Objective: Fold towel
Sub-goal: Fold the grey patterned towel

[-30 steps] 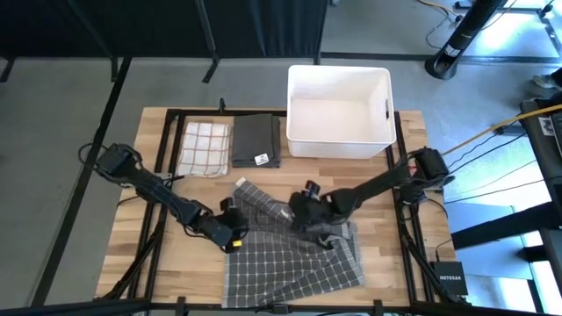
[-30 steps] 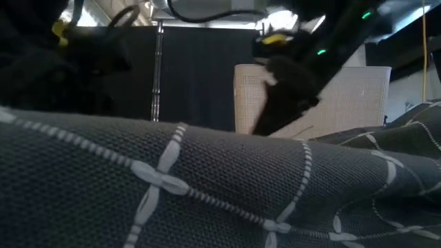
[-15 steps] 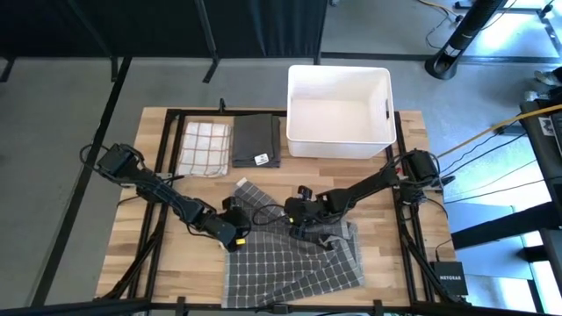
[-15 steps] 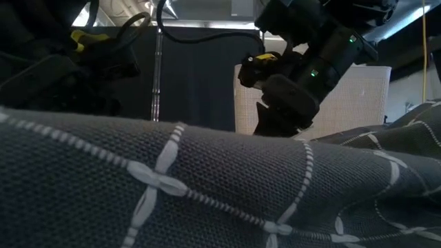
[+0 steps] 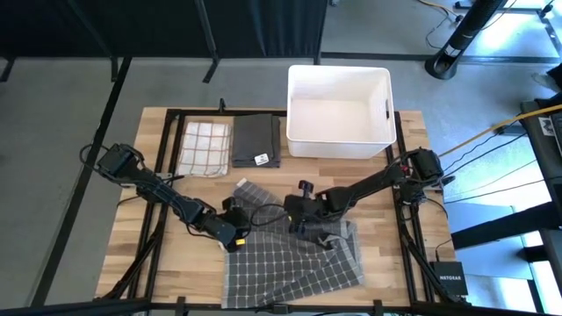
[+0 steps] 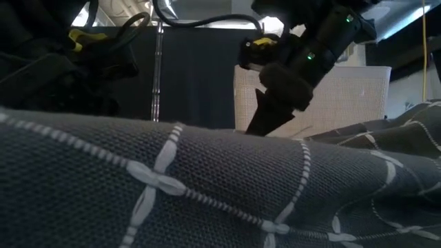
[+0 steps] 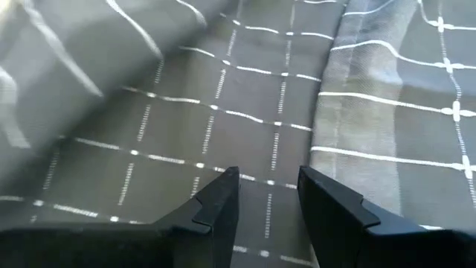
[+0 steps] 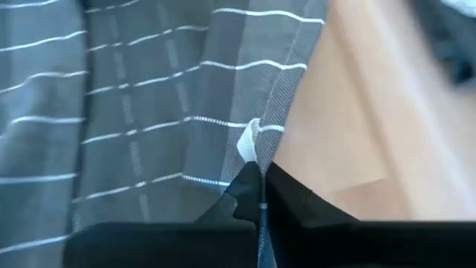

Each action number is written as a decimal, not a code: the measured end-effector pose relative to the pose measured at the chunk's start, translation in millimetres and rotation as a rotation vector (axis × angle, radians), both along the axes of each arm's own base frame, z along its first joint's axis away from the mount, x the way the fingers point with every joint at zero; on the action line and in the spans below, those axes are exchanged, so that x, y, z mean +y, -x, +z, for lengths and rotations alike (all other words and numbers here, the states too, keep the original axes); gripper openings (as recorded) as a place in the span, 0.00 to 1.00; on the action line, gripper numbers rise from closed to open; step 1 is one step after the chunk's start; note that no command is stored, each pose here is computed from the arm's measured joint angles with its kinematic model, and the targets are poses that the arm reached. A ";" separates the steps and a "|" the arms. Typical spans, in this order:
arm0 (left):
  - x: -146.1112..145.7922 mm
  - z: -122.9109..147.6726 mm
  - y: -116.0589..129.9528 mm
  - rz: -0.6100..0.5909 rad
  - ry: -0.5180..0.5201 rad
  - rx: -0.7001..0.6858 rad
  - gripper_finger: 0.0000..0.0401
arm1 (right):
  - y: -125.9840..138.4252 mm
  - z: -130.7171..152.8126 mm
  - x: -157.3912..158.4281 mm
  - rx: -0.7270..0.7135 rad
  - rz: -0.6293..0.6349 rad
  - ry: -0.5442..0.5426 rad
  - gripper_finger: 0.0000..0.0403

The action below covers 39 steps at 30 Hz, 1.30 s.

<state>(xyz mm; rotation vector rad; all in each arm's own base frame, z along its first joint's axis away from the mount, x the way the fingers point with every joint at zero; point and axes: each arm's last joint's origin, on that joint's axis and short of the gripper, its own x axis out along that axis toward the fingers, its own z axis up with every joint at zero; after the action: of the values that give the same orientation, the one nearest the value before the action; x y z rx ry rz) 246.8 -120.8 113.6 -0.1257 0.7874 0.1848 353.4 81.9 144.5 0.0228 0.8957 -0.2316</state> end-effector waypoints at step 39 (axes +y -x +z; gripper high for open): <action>6.8 -3.6 -2.3 0.017 0.037 0.039 0.33 | -22.3 31.2 -92.9 0.248 -0.014 0.624 0.10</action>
<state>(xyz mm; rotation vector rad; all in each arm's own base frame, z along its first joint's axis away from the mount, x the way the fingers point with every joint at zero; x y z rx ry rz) 249.2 -114.1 110.0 -0.1643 0.8293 0.1889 375.7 -10.9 175.6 -0.5894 1.0372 -0.5269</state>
